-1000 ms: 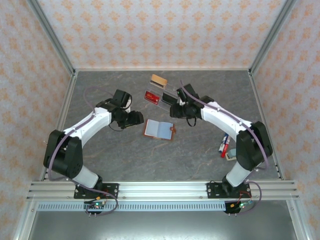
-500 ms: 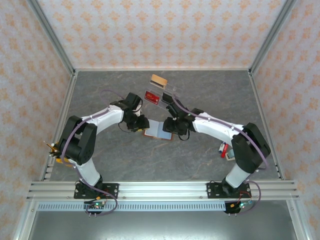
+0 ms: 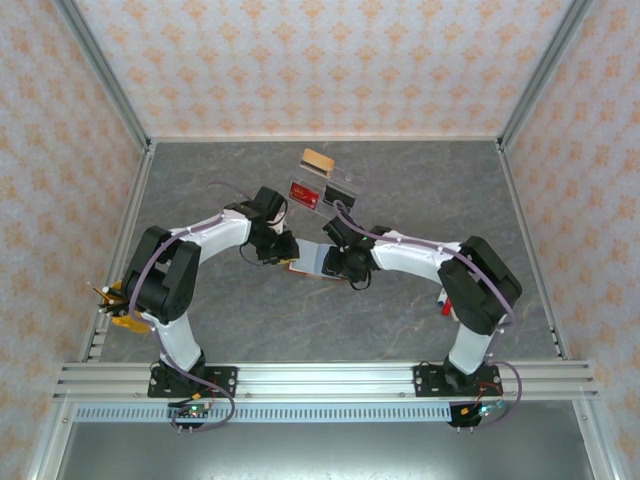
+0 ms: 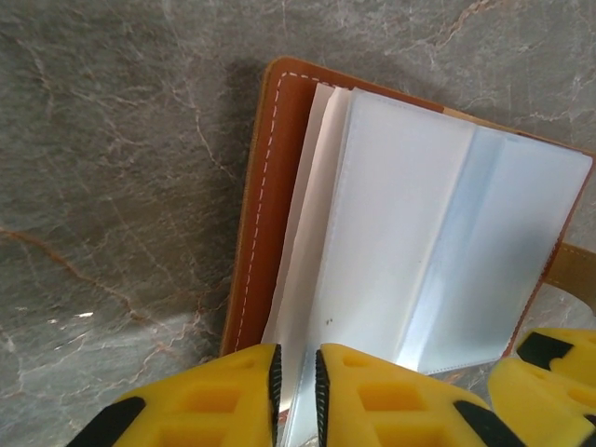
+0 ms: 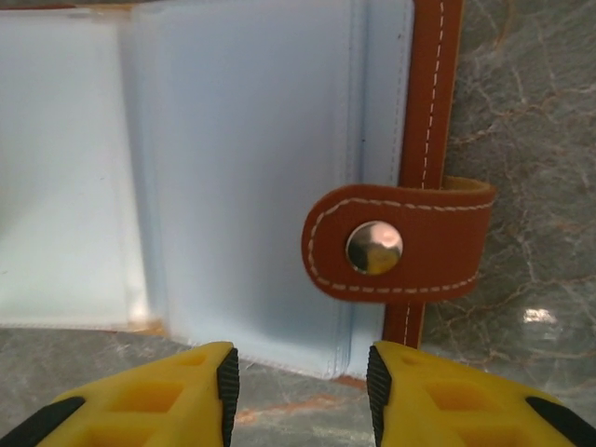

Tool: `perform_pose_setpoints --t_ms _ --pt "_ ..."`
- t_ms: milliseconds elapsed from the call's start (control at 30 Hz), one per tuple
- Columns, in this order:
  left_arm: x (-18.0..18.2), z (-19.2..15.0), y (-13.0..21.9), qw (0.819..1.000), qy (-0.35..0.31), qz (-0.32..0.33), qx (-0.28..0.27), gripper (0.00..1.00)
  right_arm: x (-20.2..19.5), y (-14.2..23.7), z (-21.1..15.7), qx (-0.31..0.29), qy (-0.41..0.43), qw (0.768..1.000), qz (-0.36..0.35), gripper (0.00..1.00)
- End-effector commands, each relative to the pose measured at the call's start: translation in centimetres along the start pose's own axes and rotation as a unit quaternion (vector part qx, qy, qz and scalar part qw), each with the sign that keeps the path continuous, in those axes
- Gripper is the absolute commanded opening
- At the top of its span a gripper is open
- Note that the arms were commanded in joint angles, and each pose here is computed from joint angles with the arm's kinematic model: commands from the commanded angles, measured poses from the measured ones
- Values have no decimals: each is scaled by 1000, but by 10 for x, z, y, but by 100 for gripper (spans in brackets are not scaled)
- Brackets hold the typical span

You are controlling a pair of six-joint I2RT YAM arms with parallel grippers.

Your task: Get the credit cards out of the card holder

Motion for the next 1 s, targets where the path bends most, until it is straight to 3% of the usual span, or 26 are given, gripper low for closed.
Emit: perform_pose_setpoints --t_ms 0,267,700,833,967 --pt "-13 0 -3 1000 -9 -24 9 16 7 -3 9 -10 1 1000 2 41" --pt "-22 -5 -7 997 -15 -63 32 0 6 -12 14 -9 17 1000 -14 28" --pt "-27 -14 -13 993 -5 -99 61 0 30 -12 29 -31 58 997 38 10" --pt "-30 -11 0 995 -12 -93 45 0 27 2 34 -52 67 996 24 14" --pt "-26 -5 24 998 -12 -66 2 23 19 28 39 -87 81 993 0 34"
Point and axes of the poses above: each hand's point on the last joint's axis, 136 mm out from that joint toward the fingers, its own y axis back along the fingers, its own x axis along the line the jaws close on, z = x × y, the point moved 3 cm from there along y, back along the fingers, and after that the axes turned 9 degrees about y, right-handed, at the moved point
